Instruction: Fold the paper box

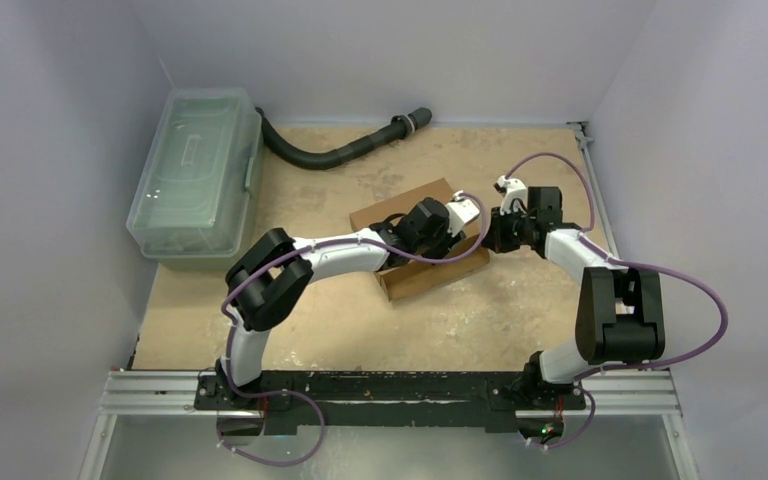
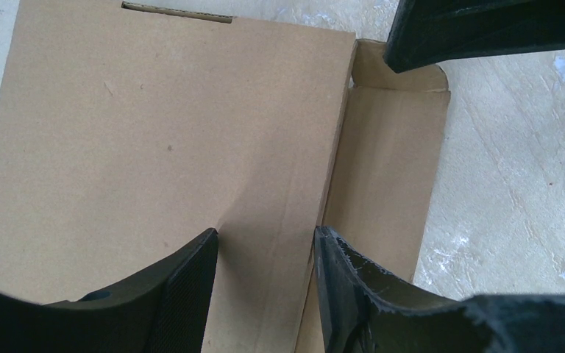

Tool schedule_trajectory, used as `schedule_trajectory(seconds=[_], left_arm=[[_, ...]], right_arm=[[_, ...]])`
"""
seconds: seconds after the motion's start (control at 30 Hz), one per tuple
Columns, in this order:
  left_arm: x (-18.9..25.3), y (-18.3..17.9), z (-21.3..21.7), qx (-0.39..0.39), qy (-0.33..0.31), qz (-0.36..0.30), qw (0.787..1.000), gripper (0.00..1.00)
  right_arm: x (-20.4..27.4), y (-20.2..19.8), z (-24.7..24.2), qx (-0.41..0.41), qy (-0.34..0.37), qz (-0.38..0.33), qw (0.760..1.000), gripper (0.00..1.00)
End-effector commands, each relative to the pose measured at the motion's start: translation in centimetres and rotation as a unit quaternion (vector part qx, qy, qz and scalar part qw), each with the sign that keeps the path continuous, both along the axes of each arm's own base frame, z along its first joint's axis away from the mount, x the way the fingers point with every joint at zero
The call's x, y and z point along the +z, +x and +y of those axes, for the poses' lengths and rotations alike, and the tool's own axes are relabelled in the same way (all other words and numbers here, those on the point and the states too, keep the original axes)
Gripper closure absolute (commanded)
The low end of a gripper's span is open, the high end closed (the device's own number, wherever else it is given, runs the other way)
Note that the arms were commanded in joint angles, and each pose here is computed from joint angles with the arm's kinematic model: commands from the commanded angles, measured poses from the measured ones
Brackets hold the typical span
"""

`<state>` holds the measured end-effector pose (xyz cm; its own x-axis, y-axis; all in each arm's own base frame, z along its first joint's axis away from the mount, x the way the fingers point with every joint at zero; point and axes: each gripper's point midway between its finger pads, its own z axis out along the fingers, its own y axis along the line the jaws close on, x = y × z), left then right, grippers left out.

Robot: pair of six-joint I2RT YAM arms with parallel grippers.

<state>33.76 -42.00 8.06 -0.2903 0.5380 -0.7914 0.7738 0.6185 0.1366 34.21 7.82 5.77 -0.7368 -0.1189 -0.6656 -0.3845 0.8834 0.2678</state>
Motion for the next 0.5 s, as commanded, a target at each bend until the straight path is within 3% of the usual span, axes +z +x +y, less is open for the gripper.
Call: schedule_trajectory(seconds=[0.0,0.47], left_arm=[[-0.45,0.3,-0.6,0.011,-0.02,0.026,0.999,0.52],[-0.69,0.21,-0.69,0.006,-0.023,0.038,0.999,0.53]], right_arm=[[0.74,-0.02,0.79,0.018,0.002,-0.002,1.0,1.0],[0.6,-0.16,1.17,0.024,-0.007,0.001,1.0,1.0]])
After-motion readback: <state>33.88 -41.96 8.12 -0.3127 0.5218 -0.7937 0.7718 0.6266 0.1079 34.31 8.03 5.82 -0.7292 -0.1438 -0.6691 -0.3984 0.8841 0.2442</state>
